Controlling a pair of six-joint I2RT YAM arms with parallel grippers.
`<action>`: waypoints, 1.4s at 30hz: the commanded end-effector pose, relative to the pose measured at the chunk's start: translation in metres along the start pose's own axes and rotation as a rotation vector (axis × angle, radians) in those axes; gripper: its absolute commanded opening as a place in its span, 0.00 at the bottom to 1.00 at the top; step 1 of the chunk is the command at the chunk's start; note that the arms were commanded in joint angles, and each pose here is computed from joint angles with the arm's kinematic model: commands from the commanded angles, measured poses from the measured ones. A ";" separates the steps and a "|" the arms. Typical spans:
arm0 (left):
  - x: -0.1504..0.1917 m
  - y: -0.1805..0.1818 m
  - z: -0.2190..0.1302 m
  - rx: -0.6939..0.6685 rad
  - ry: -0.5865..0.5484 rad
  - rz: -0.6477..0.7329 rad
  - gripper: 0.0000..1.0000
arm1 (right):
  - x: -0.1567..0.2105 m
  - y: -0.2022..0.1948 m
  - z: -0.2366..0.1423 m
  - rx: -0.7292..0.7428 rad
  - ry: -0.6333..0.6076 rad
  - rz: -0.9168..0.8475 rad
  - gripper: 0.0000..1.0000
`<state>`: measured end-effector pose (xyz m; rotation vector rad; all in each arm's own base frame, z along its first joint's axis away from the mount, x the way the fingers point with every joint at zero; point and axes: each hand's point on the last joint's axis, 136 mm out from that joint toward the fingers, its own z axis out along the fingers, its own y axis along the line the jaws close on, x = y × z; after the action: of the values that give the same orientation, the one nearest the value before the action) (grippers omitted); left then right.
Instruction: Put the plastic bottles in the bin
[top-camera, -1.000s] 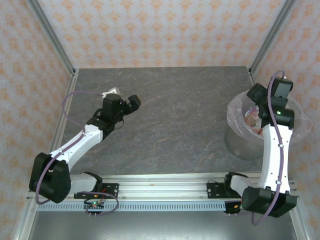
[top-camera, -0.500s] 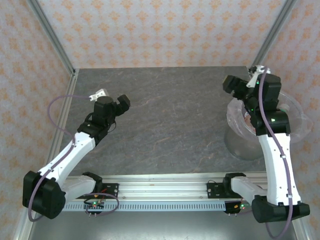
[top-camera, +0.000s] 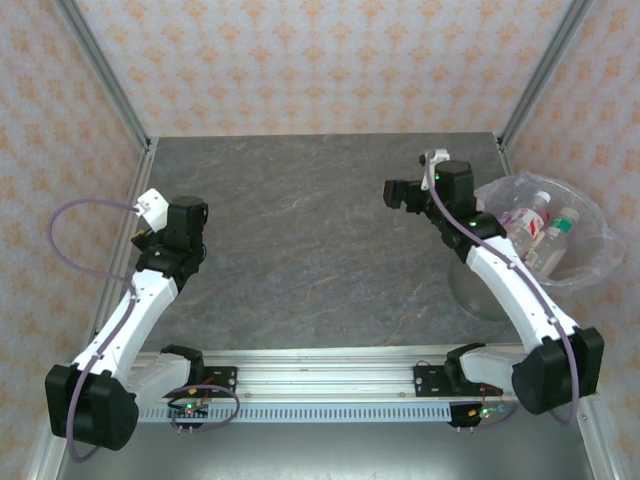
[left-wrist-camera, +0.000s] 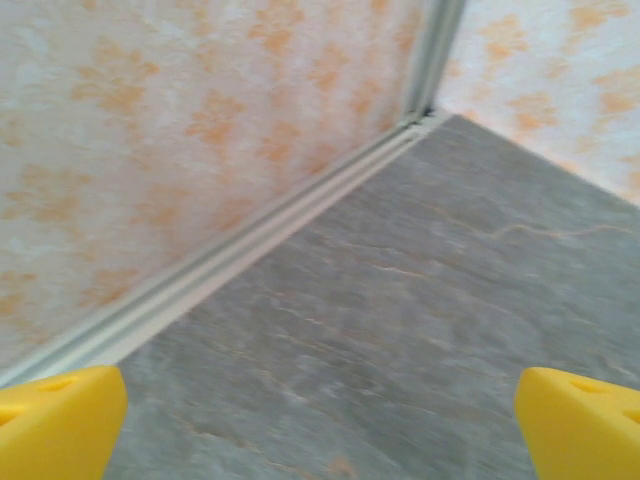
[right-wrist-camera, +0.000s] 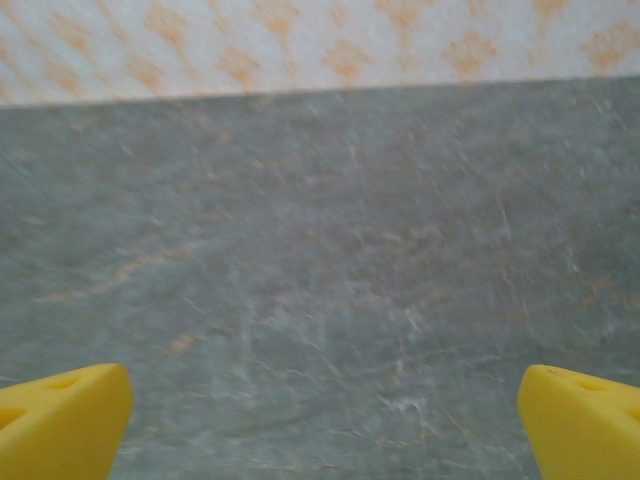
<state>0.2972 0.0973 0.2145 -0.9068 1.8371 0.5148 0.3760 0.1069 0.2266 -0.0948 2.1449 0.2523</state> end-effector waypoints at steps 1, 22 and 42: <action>0.008 0.026 0.015 -0.136 -0.033 0.087 1.00 | 0.012 -0.020 0.019 0.087 -0.054 -0.061 0.99; 0.077 -0.069 0.060 0.398 -0.053 0.242 1.00 | 0.107 -0.083 0.059 0.112 -0.008 -0.041 0.99; 0.086 -0.081 0.068 0.377 -0.061 0.258 1.00 | 0.096 -0.091 0.043 0.120 -0.259 -0.068 0.99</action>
<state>0.3669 0.0653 0.0994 -0.4208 1.9515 0.3032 0.3677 0.0349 0.0839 -0.0846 2.0138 0.0990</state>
